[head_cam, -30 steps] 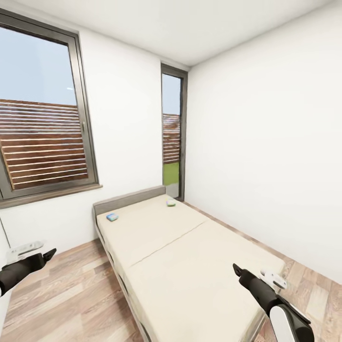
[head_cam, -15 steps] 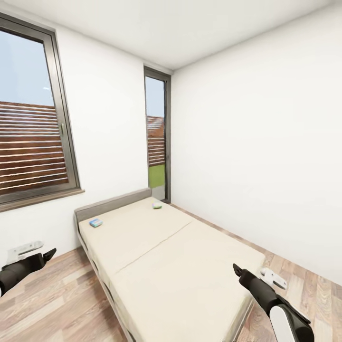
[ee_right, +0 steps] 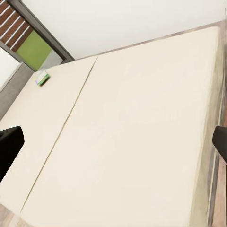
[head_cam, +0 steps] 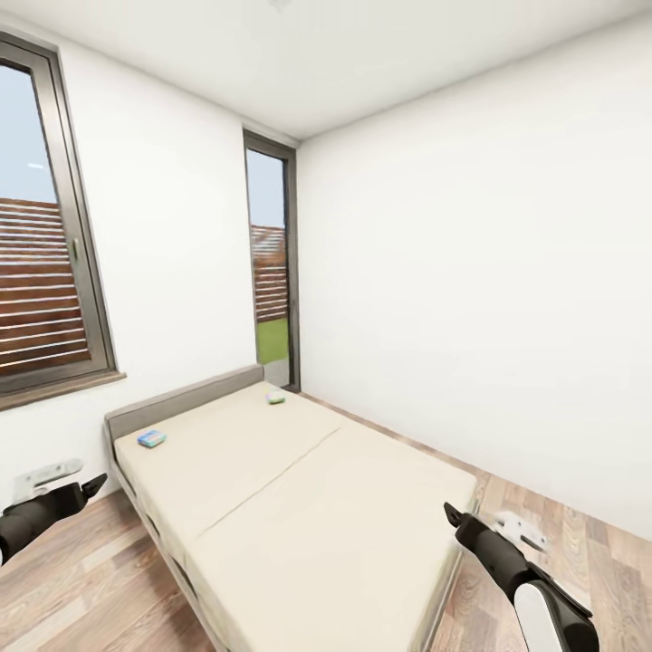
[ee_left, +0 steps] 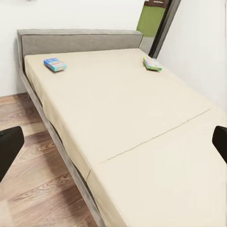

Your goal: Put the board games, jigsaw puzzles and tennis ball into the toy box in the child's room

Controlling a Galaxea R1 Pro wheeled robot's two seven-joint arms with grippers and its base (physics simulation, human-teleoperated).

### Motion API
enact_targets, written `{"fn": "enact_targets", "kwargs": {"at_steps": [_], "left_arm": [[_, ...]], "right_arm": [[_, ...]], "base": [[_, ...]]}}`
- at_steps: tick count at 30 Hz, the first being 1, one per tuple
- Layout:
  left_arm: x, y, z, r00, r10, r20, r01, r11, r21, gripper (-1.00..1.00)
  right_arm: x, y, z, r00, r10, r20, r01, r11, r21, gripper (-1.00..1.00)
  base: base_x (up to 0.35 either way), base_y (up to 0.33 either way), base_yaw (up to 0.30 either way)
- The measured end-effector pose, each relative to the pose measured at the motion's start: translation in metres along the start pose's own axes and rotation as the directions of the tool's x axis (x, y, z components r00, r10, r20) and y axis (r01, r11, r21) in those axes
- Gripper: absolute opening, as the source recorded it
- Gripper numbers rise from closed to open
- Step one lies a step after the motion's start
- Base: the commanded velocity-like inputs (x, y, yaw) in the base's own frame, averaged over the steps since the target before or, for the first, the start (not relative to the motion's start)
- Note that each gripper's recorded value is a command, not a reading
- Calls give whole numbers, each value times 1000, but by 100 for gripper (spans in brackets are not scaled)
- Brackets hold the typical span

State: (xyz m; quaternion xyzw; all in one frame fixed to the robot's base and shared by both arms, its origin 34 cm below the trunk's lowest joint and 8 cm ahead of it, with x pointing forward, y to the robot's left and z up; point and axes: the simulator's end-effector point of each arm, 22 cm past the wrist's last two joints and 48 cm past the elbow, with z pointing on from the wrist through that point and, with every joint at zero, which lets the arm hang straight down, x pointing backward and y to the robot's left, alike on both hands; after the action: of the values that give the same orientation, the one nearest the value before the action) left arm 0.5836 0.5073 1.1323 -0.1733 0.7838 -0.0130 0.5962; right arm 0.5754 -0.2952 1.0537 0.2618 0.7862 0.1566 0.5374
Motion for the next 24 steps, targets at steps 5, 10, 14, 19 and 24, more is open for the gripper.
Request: {"fn": "enact_targets", "kwargs": {"at_steps": [5,10,14,19,24], "left_arm": [[-2,0,-1,1000,-1,5,1,1000,2,100],[-4,-1,-3,1000,-2,9,2,1000,4,100],[-6,-1,-4,1000,-2,13,2,1000,5,100],[-8,-2,-5,1000,-4,18,3,1000,6,100],[-10,-2,-6,1000,-4,22,4,1000,8,100]], "right_arm": [[-2,1,-1,1000,-1,5,1,1000,-4,100],[-4,9,-2,1000,1,10,0,999,-40,100],[-7,16,-4,1000,2,15,-1,997,-76,100],[-9,21,-6,1000,5,19,-3,995,-99,100],[-11,23,-7,1000,6,23,-3,994,-107,100]], "base": [[0,30,-225],[0,8,-225],[0,3,-225],[0,1,-225],[0,0,-225]]}}
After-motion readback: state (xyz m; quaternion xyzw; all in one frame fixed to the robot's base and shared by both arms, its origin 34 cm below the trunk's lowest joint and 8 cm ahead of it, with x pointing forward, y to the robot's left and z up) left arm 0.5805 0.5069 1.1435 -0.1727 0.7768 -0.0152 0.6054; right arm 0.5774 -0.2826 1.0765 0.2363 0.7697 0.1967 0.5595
